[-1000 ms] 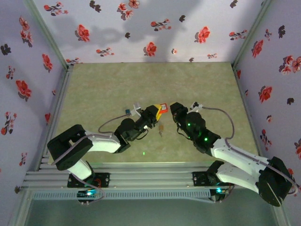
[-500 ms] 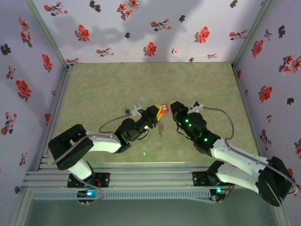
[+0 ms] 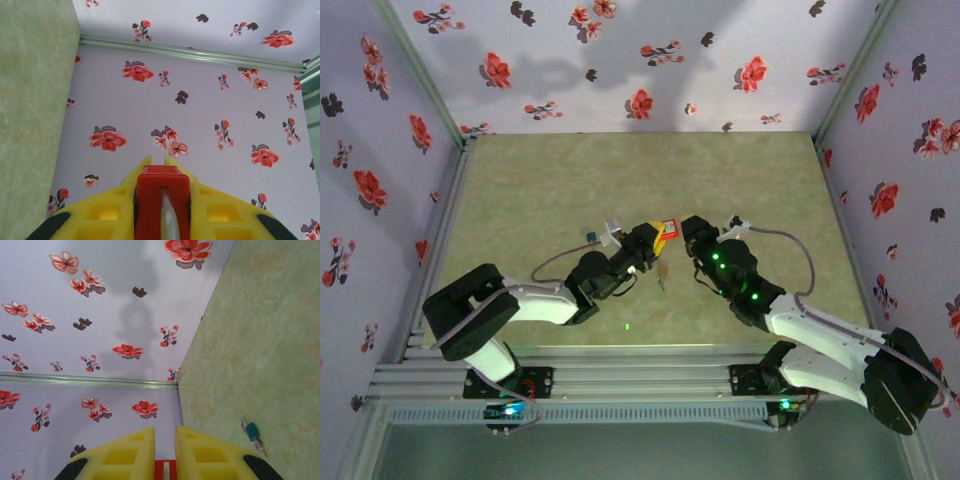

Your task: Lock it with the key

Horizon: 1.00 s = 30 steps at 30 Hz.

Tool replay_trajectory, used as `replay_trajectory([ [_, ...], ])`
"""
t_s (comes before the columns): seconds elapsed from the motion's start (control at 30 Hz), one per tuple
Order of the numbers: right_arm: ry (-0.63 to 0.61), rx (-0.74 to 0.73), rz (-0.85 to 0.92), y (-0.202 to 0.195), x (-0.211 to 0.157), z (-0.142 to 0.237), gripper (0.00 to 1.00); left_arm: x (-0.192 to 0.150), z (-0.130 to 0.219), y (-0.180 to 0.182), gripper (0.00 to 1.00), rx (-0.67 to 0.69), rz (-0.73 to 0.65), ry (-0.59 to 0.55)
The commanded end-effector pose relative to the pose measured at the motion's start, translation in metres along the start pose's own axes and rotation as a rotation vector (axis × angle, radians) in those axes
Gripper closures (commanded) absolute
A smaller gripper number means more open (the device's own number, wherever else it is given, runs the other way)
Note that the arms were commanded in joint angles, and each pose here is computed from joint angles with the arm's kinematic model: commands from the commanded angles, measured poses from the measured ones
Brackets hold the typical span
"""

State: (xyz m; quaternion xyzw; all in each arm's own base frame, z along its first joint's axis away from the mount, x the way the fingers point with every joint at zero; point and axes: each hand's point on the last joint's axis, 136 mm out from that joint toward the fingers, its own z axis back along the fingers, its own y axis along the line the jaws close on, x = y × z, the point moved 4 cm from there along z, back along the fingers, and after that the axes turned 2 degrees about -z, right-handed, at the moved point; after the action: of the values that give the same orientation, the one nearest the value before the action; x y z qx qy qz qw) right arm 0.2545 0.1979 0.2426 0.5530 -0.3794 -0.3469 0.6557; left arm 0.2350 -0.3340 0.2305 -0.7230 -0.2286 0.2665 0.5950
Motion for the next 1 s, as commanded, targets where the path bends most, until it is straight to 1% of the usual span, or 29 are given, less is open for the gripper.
replay_trajectory([
  [0.0, -0.021, 0.019, 0.005, 0.0012, 0.0035, -0.0012, 0.83, -0.0033, -0.0036, -0.0176, 1.00, -0.072, 0.025, -0.006],
  [0.63, 0.012, 0.020, 0.006, -0.0021, -0.0033, -0.0071, 0.86, -0.0029, -0.0040, -0.0150, 1.00, -0.066, 0.026, -0.010],
  [0.77, 0.014, 0.022, 0.011, -0.0019, -0.0037, -0.0075, 0.89, -0.0028, -0.0038, -0.0155, 1.00, -0.067, 0.024, -0.011],
  [0.97, 0.029, 0.022, 0.025, -0.0015, -0.0062, -0.0094, 0.96, -0.0026, -0.0037, -0.0139, 1.00, -0.063, 0.026, -0.011],
])
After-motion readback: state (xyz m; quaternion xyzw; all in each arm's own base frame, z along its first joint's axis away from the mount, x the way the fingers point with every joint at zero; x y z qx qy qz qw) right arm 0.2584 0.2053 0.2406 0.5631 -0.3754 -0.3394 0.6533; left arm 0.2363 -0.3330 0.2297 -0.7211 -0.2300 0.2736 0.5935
